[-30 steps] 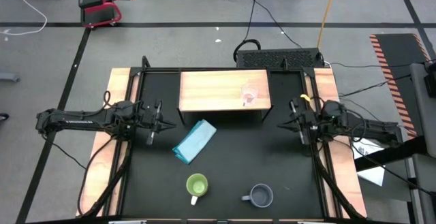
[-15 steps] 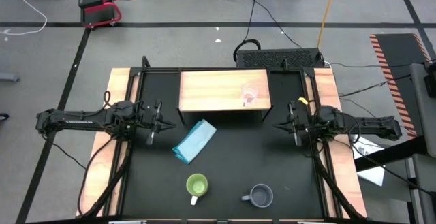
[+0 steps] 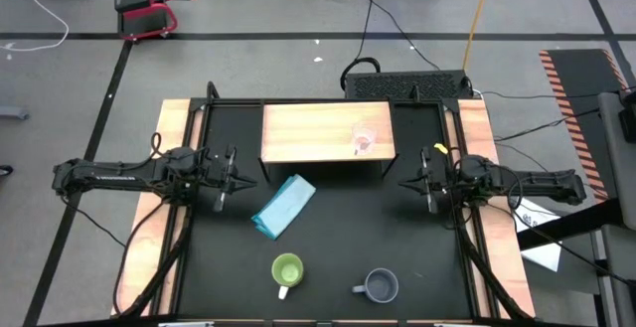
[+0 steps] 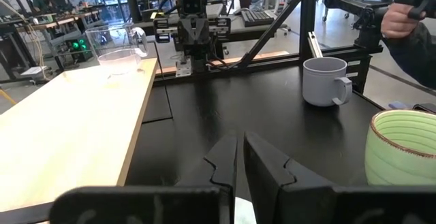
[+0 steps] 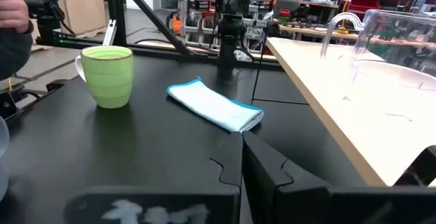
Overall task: Stack small to large cups/mugs on shelf
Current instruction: Put the transparent mug on the shelf
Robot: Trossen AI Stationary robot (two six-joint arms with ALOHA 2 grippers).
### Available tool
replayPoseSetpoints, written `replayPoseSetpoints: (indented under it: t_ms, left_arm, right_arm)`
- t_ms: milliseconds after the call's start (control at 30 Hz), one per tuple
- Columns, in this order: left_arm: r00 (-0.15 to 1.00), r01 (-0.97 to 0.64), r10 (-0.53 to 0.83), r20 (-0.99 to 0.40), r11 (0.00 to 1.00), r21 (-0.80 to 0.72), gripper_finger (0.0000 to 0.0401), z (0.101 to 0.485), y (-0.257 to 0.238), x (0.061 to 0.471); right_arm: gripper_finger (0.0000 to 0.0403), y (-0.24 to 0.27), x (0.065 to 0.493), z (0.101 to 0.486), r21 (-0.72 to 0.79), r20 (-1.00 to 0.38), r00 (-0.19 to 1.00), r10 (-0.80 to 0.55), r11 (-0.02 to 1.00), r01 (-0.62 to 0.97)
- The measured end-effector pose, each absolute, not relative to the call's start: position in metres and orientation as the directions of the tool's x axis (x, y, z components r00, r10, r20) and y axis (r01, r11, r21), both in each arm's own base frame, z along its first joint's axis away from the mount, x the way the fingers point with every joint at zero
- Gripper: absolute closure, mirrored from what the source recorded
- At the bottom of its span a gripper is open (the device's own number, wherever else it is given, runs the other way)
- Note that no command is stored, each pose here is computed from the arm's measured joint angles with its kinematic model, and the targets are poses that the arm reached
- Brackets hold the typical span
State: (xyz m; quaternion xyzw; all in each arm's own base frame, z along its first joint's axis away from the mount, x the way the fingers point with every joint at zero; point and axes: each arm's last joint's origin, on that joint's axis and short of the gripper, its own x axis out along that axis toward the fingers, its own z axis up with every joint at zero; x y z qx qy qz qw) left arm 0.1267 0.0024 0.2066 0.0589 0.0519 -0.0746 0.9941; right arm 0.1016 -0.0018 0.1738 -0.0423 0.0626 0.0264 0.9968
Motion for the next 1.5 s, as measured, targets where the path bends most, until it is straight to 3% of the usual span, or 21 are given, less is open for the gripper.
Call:
replayPoseSetpoints:
  t_ms: [267,400,633,833,1167,1500]
  left_arm:
    - [0.993,0.07,-0.059,-0.106,0.991,0.112,0.037,0.207,0.005,0.128]
    - [0.997,-0.069,0.072,-0.031,0.993,0.099,0.037,0.214,0.009,0.132]
    - [0.991,-0.111,0.102,0.09,0.989,0.103,0.037,0.225,0.01,0.137]
    - [0.959,-0.237,0.231,0.167,0.972,0.014,0.037,0.231,0.017,0.14]
    - [0.946,-0.287,0.289,0.148,0.957,-0.035,0.037,0.236,0.033,0.149]
    - [0.983,-0.173,0.171,0.059,0.985,0.025,0.037,0.276,0.047,0.188]
  right_arm:
    - [0.0403,-0.001,0.102,0.174,-0.08,-0.127,0.99,0.061,0.994,-0.072]
    - [0.0403,-0.001,0.102,0.174,-0.08,-0.127,0.99,0.061,0.994,-0.072]
    - [0.0403,-0.001,0.102,0.174,-0.08,-0.127,0.99,0.062,0.994,-0.072]
    - [0.0403,-0.001,0.102,0.174,-0.083,-0.127,0.99,0.062,0.994,-0.073]
    - [0.0403,-0.001,0.104,0.161,-0.104,-0.125,0.99,0.062,0.992,-0.075]
    - [0.0403,-0.001,0.104,0.161,-0.107,-0.121,0.991,0.062,0.991,-0.076]
